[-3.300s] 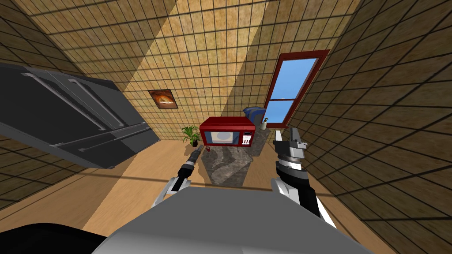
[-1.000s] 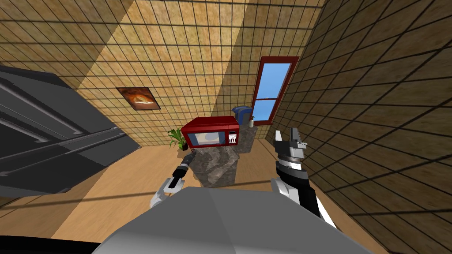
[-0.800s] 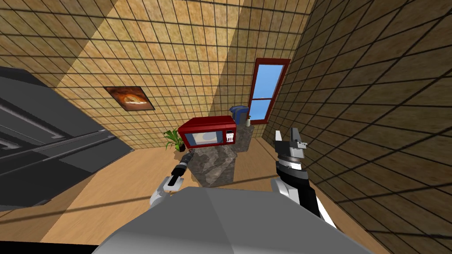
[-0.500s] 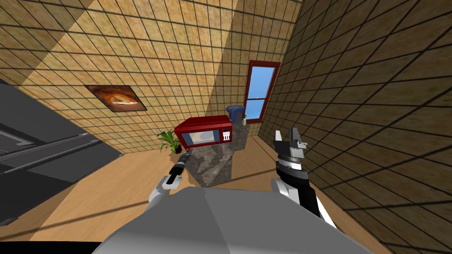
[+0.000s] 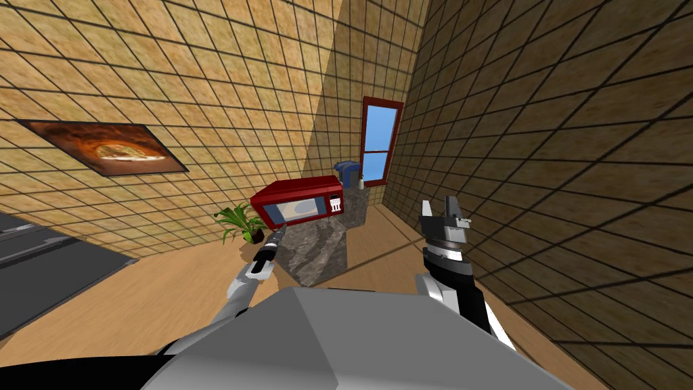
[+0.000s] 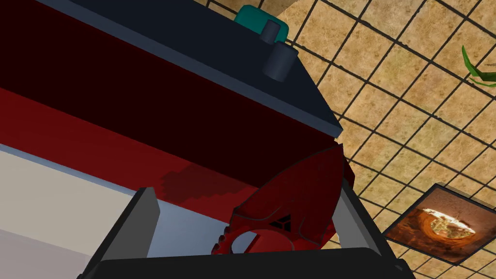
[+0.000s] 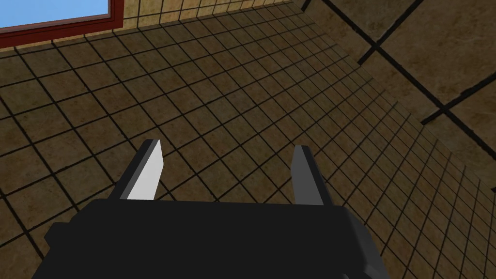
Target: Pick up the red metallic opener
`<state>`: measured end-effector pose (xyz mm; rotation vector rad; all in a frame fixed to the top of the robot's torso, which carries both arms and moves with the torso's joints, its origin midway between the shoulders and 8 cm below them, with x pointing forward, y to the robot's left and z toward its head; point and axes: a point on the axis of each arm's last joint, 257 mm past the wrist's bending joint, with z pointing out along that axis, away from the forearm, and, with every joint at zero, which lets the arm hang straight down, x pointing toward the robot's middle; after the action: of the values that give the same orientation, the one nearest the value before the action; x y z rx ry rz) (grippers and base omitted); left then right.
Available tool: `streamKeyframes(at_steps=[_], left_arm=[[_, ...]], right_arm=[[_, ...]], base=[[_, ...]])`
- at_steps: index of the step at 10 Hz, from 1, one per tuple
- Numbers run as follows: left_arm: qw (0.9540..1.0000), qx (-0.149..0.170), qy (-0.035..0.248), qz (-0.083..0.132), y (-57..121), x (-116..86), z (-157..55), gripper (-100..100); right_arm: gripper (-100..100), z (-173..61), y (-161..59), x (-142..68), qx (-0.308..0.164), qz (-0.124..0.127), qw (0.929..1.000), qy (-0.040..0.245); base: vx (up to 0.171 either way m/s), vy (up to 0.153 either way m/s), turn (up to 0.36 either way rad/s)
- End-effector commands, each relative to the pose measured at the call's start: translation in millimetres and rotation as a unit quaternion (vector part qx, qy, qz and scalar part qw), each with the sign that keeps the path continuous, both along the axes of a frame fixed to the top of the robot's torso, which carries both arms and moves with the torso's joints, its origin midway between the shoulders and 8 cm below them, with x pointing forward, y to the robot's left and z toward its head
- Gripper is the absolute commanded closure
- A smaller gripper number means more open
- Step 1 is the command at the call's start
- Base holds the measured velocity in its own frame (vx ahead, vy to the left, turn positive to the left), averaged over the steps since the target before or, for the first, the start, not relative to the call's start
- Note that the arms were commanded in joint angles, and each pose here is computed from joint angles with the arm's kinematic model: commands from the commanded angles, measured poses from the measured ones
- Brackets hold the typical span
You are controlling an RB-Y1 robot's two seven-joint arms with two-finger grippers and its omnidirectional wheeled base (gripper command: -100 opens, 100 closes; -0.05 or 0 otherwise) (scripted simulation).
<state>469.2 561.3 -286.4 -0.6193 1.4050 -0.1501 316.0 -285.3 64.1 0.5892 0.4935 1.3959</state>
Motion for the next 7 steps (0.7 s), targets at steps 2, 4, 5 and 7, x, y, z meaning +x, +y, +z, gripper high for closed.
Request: streamKeyframes(at_steps=[2,4,5,7], left_arm=[[0.9996,-0.015,0.011,0.021,16.0,-3.4,-12.5,-100],[0.9998,-0.012,0.006,0.018,15.4,-1.7,-6.1,100],[0.9998,-0.011,0.004,0.016,14.2,-0.5,-5.0,100],[0.9998,-0.01,0.006,0.017,14.9,-1.1,-5.3,100]], right_arm=[[0,0.0,0.0,0.0,0.0,0.0,1.0,0.0],[0,-0.1,-0.1,-0.1,0.0,0.0,1.0,0.0],[0,-0.1,-0.1,-0.1,0.0,0.0,1.0,0.0],[0,-0.1,-0.1,-0.1,0.0,0.0,1.0,0.0]], base=[[-0.1,-0.06,-0.066],[-0.011,-0.01,-0.004],[0.0,0.0,0.0],[0.0,0.0,0.0]])
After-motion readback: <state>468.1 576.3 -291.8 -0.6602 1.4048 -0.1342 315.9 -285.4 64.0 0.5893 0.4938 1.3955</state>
